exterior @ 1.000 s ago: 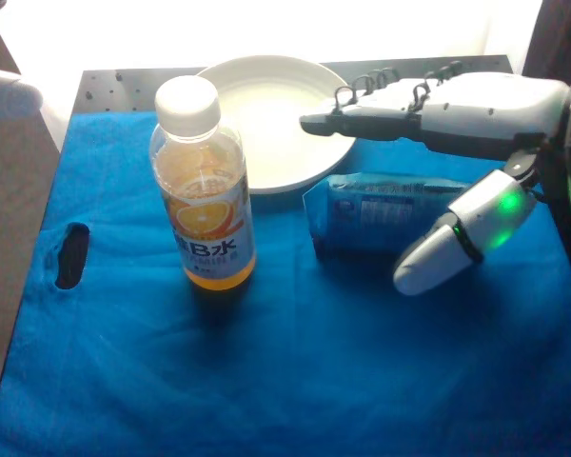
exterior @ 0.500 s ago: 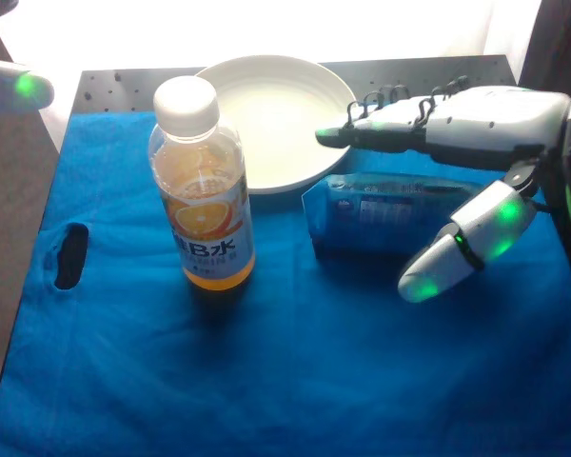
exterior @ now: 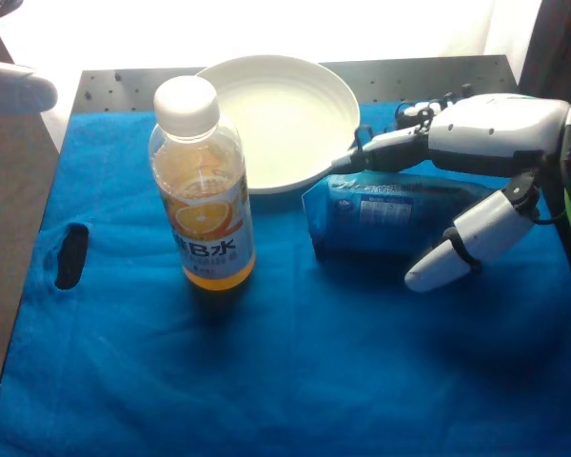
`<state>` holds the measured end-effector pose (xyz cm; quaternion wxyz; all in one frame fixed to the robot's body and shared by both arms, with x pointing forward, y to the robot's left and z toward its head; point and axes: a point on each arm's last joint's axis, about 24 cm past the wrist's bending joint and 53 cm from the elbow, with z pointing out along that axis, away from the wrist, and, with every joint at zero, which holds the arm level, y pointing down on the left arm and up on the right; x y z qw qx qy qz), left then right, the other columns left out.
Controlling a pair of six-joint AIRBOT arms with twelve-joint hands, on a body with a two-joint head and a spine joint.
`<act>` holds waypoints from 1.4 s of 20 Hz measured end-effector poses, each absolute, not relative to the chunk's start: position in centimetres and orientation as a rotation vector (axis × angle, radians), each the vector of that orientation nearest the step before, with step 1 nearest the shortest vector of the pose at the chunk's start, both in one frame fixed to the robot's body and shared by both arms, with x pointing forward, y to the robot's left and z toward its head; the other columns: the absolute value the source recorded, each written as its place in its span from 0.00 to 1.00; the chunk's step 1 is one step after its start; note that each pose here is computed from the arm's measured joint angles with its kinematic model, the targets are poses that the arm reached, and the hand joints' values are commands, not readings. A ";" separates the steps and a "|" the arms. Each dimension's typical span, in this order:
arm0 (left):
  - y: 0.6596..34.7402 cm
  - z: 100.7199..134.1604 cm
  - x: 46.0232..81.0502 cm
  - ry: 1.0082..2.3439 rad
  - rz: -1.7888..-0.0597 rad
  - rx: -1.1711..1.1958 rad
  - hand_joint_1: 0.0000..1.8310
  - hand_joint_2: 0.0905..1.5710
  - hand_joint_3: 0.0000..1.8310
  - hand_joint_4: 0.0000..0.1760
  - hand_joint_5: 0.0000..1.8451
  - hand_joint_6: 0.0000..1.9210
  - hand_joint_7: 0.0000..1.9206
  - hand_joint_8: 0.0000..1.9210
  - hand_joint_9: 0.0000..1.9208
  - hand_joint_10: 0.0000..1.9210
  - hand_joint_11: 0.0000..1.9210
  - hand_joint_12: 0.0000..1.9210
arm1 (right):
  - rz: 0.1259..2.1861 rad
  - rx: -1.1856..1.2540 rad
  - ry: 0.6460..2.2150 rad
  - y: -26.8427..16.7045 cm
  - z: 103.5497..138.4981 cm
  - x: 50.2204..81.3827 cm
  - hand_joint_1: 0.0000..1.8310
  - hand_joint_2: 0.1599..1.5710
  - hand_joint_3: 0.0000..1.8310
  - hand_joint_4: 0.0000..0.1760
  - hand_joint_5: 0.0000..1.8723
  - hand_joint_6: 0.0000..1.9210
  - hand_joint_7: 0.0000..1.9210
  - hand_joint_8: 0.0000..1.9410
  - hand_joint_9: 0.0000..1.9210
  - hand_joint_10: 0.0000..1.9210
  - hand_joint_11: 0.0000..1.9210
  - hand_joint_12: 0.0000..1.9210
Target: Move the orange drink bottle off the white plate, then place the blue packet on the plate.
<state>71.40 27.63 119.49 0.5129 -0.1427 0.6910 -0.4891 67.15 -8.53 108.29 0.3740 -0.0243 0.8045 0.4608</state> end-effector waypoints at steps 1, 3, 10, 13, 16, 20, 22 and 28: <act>27.6 119.6 71.4 1.659 -1.179 -0.340 0.36 0.45 0.00 1.00 0.00 0.00 0.00 0.00 0.00 0.00 0.00 0.00 | 1.180 -0.064 2.062 -8.4 108.2 67.1 0.57 0.48 0.00 0.00 0.34 0.01 0.47 0.02 0.37 0.38 0.21 0.82; 27.6 119.6 71.4 1.658 -1.179 -0.341 0.37 0.46 0.00 1.00 0.00 0.00 0.00 0.00 0.00 0.00 0.00 0.00 | 1.181 -0.064 2.064 -8.1 108.0 67.2 0.61 0.52 0.00 0.00 0.42 0.01 0.54 0.03 0.38 0.48 0.28 0.83; 27.6 119.7 71.3 1.657 -1.181 -0.337 0.33 0.47 0.00 1.00 0.00 0.00 0.00 0.00 0.00 0.00 0.00 0.00 | 1.186 -0.039 2.066 -8.2 107.8 67.4 0.66 0.64 0.00 0.00 0.61 0.33 0.48 0.70 0.43 0.87 0.41 1.00; 27.6 119.6 71.3 1.658 -1.180 -0.338 0.34 0.47 0.00 1.00 0.00 0.00 0.00 0.00 0.00 0.00 0.00 0.00 | 1.188 -0.039 2.048 -8.2 108.5 67.7 0.69 0.67 0.00 0.00 0.56 0.30 0.53 0.63 0.54 0.74 0.49 0.95; 27.6 119.6 71.3 1.658 -1.181 -0.338 0.31 0.47 0.00 1.00 0.00 0.00 0.00 0.00 0.00 0.00 0.00 0.00 | 1.185 -0.040 1.984 -8.6 110.9 68.8 0.69 0.67 0.00 0.00 0.52 0.36 0.55 0.58 0.60 0.60 0.52 0.85; 27.6 119.5 71.4 1.662 -1.176 -0.337 0.32 0.46 0.00 1.00 0.00 0.00 0.00 0.00 0.00 0.00 0.00 0.00 | 1.195 -0.058 1.873 -8.6 114.8 69.9 0.70 0.66 0.00 0.00 0.52 0.38 0.58 0.51 0.61 0.55 0.54 0.82; 27.5 119.5 71.3 1.664 -1.177 -0.336 0.32 0.46 0.00 1.00 0.00 0.00 0.00 0.00 0.00 0.00 0.00 0.00 | 1.194 -0.076 1.850 -8.4 115.7 70.1 0.70 0.65 0.00 0.00 0.53 0.39 0.61 0.46 0.63 0.50 0.57 0.79; 26.6 119.1 71.4 1.678 -1.184 -0.314 0.30 0.49 0.01 1.00 0.00 0.00 0.00 0.00 0.00 0.00 0.00 0.00 | 1.228 -0.090 1.762 -5.9 118.5 72.2 0.70 0.64 0.00 0.00 0.52 0.40 0.64 0.39 0.69 0.27 0.59 0.65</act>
